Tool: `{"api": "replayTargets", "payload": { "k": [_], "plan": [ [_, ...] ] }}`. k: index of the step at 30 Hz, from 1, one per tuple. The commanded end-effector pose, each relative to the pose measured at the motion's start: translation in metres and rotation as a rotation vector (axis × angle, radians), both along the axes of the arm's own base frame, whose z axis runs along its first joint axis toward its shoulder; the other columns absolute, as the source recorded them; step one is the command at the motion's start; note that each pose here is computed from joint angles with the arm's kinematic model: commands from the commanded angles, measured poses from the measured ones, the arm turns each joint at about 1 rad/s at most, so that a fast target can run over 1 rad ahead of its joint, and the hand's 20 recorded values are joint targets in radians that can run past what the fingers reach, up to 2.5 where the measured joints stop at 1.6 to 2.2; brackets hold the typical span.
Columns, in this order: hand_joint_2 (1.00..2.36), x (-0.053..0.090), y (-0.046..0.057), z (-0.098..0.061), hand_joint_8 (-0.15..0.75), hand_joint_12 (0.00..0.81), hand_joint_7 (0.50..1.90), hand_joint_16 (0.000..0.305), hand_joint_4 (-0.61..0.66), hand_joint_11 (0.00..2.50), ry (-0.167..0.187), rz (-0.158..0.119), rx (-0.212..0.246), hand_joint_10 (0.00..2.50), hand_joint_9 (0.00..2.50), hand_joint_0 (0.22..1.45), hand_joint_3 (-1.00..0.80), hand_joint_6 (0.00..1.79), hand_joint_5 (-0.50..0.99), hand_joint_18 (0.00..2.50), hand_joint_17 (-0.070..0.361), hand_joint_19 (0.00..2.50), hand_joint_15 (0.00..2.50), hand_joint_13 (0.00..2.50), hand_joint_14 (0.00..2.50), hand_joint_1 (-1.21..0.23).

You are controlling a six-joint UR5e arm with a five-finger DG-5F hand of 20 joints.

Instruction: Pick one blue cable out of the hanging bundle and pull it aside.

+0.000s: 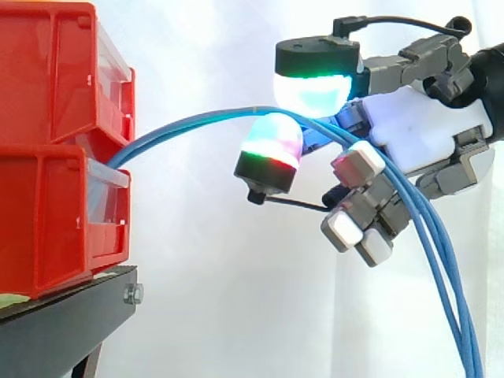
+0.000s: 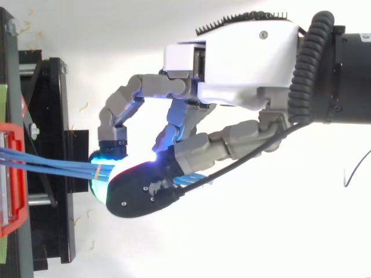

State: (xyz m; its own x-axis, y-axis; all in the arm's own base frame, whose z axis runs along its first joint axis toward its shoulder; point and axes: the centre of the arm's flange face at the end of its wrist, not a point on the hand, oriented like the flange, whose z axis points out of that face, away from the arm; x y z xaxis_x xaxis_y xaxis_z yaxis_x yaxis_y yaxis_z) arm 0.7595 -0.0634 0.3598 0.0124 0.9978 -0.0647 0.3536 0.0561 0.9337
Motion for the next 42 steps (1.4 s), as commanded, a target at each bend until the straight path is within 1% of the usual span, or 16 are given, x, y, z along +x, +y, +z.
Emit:
{"api": "replayTargets", "payload": {
  "k": [1,3,5,8,14,22,23,25,27,28,30,31,34,37,39,42],
  "plan": [
    [1.08,-0.0003,-0.0003,-0.0015,0.279,0.421,0.87,0.064,0.02,0.55,0.003,0.000,0.000,0.02,1.21,0.59,-0.09,0.88,-0.06,0.72,0.145,0.59,0.50,0.83,0.02,-0.89],
    [1.00,-0.0006,-0.0003,-0.0035,0.260,0.406,0.90,0.060,0.02,0.56,0.006,0.000,-0.001,0.02,1.19,0.64,-0.10,0.88,-0.06,0.68,0.135,0.60,0.51,0.81,0.02,-0.91],
    [1.01,-0.0008,-0.0003,-0.0041,0.243,0.380,0.96,0.055,0.00,0.58,0.008,0.000,-0.001,0.02,1.16,0.66,-0.16,0.87,-0.07,0.64,0.123,0.60,0.52,0.78,0.02,-0.92],
    [1.01,-0.0008,-0.0003,-0.0041,0.220,0.349,1.00,0.049,-0.03,0.58,0.008,0.000,-0.001,0.02,1.12,0.69,-0.26,0.87,-0.08,0.58,0.110,0.60,0.52,0.74,0.02,-0.93],
    [1.01,-0.0009,-0.0015,-0.0041,0.208,0.341,1.09,0.048,-0.08,0.55,0.008,-0.002,-0.001,0.02,1.11,0.74,-0.38,0.88,-0.08,0.58,0.107,0.58,0.51,0.73,0.02,-0.96],
    [1.00,-0.0005,-0.0014,-0.0040,0.220,0.339,1.17,0.048,-0.07,0.54,0.005,-0.002,-0.001,0.03,1.14,0.73,-0.50,0.88,-0.07,0.60,0.107,0.58,0.50,0.75,0.02,-0.96],
    [1.00,-0.0005,-0.0014,-0.0040,0.220,0.338,1.15,0.048,-0.06,0.55,0.005,-0.002,-0.001,0.02,1.15,0.72,-0.50,0.88,-0.07,0.60,0.107,0.58,0.51,0.76,0.02,-0.95],
    [1.00,-0.0007,-0.0015,-0.0041,0.216,0.338,0.98,0.047,0.04,0.53,0.006,-0.002,-0.001,0.02,1.17,0.62,-0.50,0.88,-0.06,0.60,0.106,0.60,0.51,0.76,0.02,-0.89],
    [1.00,-0.0008,-0.0026,-0.0041,0.228,0.346,0.91,0.049,0.06,0.52,0.006,-0.003,-0.001,0.02,1.20,0.54,-0.50,0.87,-0.04,0.62,0.110,0.60,0.51,0.78,0.02,-0.84],
    [1.00,-0.0008,-0.0025,-0.0041,0.237,0.370,0.91,0.054,0.05,0.49,0.006,-0.002,0.001,0.02,1.23,0.46,-0.50,0.86,-0.03,0.66,0.122,0.59,0.50,0.81,0.02,-0.78],
    [1.00,-0.0008,-0.0023,-0.0041,0.260,0.390,0.91,0.058,0.03,0.49,0.006,0.000,0.000,0.02,1.24,0.42,-0.50,0.85,-0.03,0.69,0.130,0.59,0.49,0.82,0.02,-0.75],
    [1.00,-0.0011,-0.0022,-0.0023,0.272,0.410,0.88,0.062,0.03,0.47,0.005,0.001,0.001,0.02,1.25,0.38,-0.50,0.84,-0.03,0.71,0.140,0.58,0.49,0.83,0.02,-0.69],
    [1.00,-0.0006,-0.0033,0.0016,0.286,0.424,0.83,0.065,0.03,0.45,-0.001,0.000,-0.001,0.02,1.23,0.37,-0.50,0.84,-0.04,0.69,0.147,0.59,0.48,0.81,0.02,-0.56],
    [1.00,-0.0013,-0.0057,0.0026,0.281,0.416,0.79,0.063,0.02,0.46,0.002,0.000,-0.007,0.02,1.21,0.43,-0.50,0.85,-0.05,0.64,0.142,0.62,0.50,0.80,0.02,-0.44],
    [1.00,-0.0013,-0.0068,0.0014,0.255,0.387,0.80,0.056,0.00,0.49,0.005,-0.002,-0.007,0.02,1.18,0.47,-0.50,0.85,-0.06,0.59,0.126,0.65,0.52,0.77,0.02,-0.45],
    [1.00,-0.0015,-0.0067,0.0007,0.275,0.409,0.80,0.061,0.01,0.49,0.007,-0.001,-0.007,0.02,1.20,0.53,-0.47,0.85,-0.06,0.63,0.137,0.63,0.51,0.79,0.02,-0.53]
  ]
}}
